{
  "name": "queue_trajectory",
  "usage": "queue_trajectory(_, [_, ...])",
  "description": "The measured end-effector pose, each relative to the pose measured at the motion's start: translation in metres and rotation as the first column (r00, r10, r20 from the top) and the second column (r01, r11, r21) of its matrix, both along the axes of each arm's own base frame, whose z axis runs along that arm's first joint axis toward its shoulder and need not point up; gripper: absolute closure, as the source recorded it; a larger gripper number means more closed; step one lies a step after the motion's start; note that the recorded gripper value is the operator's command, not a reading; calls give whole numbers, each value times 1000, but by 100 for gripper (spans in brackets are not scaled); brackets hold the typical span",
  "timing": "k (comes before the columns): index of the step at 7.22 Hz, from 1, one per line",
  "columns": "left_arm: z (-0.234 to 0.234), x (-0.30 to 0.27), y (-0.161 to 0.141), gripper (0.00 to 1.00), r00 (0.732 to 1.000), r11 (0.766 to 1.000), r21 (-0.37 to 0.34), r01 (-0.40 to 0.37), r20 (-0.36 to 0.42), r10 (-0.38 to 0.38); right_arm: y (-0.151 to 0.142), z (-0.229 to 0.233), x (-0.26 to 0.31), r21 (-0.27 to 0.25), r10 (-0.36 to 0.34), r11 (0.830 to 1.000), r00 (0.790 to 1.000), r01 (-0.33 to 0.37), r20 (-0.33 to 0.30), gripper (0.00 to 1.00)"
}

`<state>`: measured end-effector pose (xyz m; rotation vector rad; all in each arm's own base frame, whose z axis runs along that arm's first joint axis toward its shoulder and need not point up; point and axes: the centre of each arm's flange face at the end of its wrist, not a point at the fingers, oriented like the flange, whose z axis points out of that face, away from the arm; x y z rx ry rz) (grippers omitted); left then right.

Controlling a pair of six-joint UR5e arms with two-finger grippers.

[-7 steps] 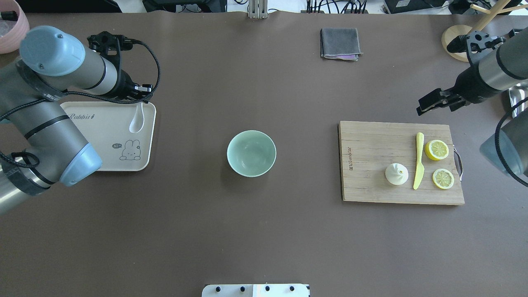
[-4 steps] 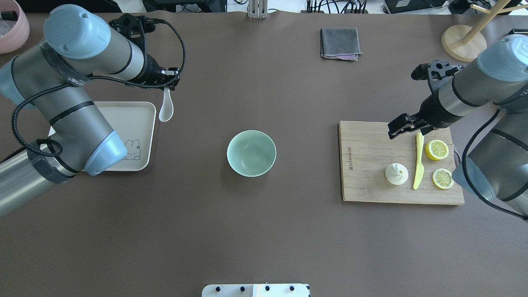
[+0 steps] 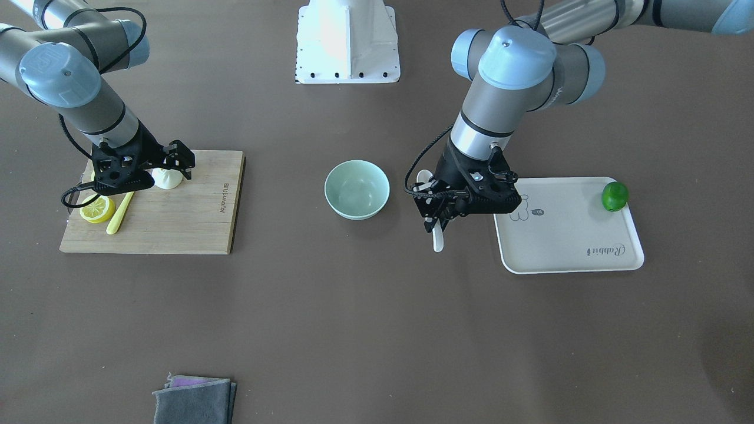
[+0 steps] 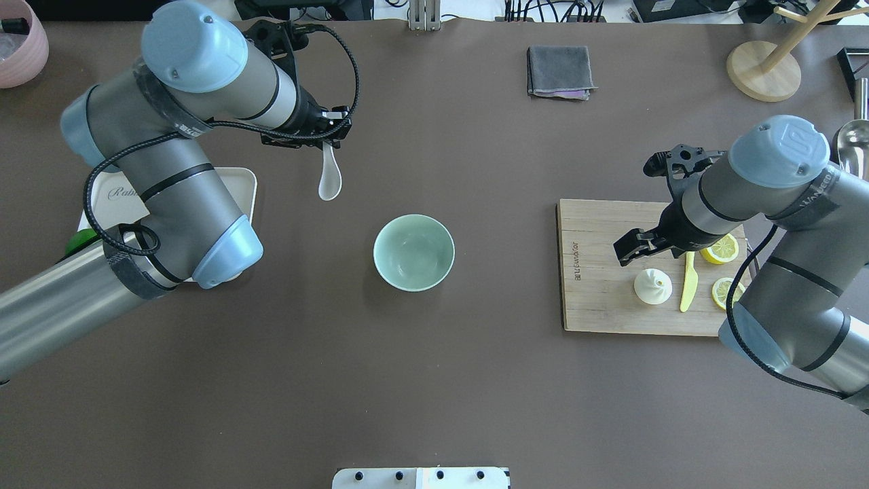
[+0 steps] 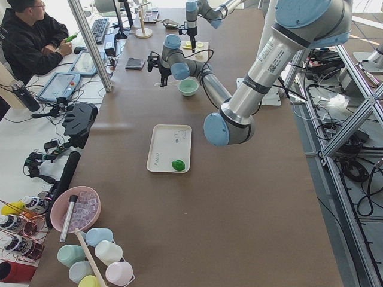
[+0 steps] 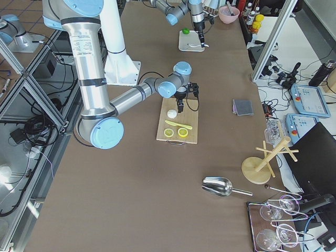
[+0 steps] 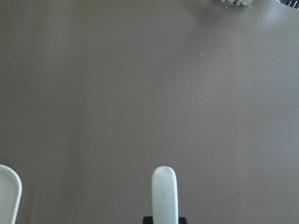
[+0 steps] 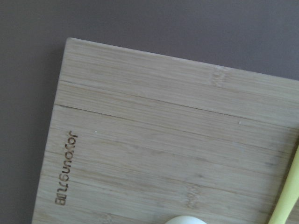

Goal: Put spoon and bun in bowl

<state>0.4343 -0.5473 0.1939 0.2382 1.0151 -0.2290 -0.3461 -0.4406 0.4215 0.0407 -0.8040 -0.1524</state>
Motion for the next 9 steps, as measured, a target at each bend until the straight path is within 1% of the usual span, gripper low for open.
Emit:
queue_trajectory(1, [-8, 7, 3, 100, 1000, 1000, -5, -1, -12, 1, 4, 7, 1, -9, -3, 1000, 1000, 3, -9, 7])
queue_trajectory(2, [-11, 11, 5, 100, 1000, 1000, -8, -3, -17, 3, 7, 13, 1, -17, -6, 1000, 1000, 6, -18, 11])
queue_trajectory(3, [-13, 14, 7, 100, 1000, 1000, -8, -7, -19, 7, 11, 19, 0, -23, -12, 1000, 1000, 11, -26, 19])
queue_trajectory(4, [-14, 15, 7, 100, 1000, 1000, -8, -8, -19, 8, 15, 25, -2, -27, -17, 1000, 999, 16, -38, 56])
queue_trajectory(5, [-14, 15, 7, 100, 1000, 1000, -8, -8, -19, 8, 19, 31, -7, -28, -23, 999, 998, 21, -54, 100])
queue_trajectory(7, [-14, 15, 7, 100, 1000, 1000, -6, -9, -18, 8, 24, 32, -14, -30, -31, 999, 998, 29, -59, 100])
queue_trajectory(9, [-19, 18, 6, 100, 1000, 1000, -12, -6, -22, 5, 27, 15, -16, -16, -39, 999, 999, 38, -29, 100])
